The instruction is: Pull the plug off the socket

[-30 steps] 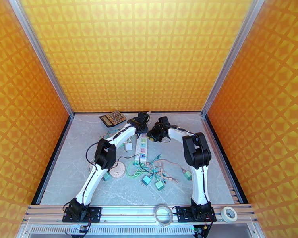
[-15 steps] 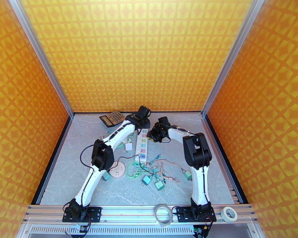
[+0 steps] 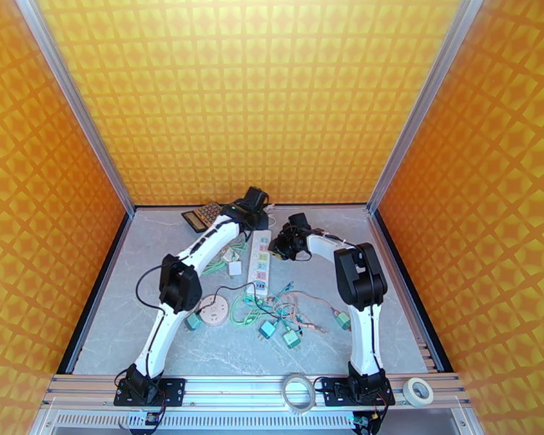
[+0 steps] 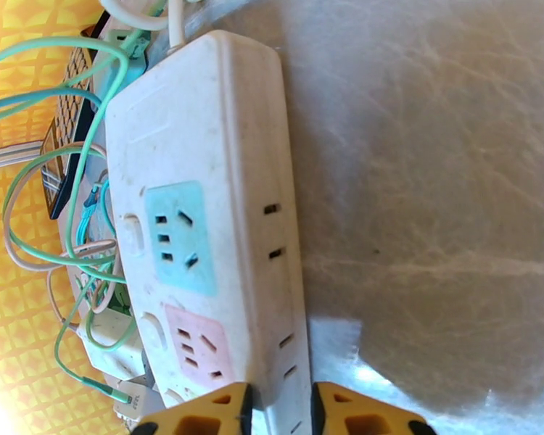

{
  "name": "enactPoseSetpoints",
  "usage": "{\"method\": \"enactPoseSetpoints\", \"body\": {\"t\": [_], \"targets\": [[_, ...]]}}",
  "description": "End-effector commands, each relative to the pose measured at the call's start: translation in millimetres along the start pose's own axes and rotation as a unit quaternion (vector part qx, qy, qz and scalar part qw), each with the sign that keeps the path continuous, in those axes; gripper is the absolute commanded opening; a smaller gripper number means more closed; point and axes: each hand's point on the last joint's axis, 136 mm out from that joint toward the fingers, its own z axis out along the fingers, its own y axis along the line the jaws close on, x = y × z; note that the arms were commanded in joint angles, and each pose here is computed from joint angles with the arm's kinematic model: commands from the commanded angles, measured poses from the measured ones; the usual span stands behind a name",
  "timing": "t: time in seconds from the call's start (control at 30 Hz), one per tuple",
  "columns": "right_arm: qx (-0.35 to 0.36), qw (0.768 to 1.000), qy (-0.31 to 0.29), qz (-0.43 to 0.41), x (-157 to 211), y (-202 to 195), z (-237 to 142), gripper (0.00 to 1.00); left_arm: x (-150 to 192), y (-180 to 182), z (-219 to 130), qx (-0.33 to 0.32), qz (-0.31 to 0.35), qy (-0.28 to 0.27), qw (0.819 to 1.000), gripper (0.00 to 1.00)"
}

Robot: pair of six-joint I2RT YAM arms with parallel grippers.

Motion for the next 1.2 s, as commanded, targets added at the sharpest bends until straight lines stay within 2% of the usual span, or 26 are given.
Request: {"method": "enactPoseSetpoints", "body": {"t": [0.0, 0.33, 0.67, 0.93, 1.03, 1.17], "targets": [[0.100, 0.994, 0.024, 0.035, 25, -58, -3, 0.28, -14, 21, -18, -0.010, -0.017, -0.012, 1.000, 0.23], [0.122, 0.991, -0.021, 0.059, 8, -84, -38, 0.28, -8, 40, -1, -0.021, -0.007, 0.005, 1.000, 0.24], [0.078, 0.995, -0.039, 0.037, 2, -60, -56, 0.34, 9, 103, 40, -0.065, -0.022, 0.042, 0.997, 0.29], [0.061, 0.997, -0.046, 0.030, -4, -48, -62, 0.37, 23, 111, 73, -0.065, -0.010, 0.059, 0.996, 0.36], [0.056, 0.997, -0.048, 0.028, -5, -44, -64, 0.38, 27, 110, 81, -0.060, -0.015, 0.062, 0.996, 0.42], [0.048, 0.997, -0.051, 0.017, -8, -37, -68, 0.40, 26, 106, 79, -0.051, -0.021, 0.066, 0.996, 0.57]]}}
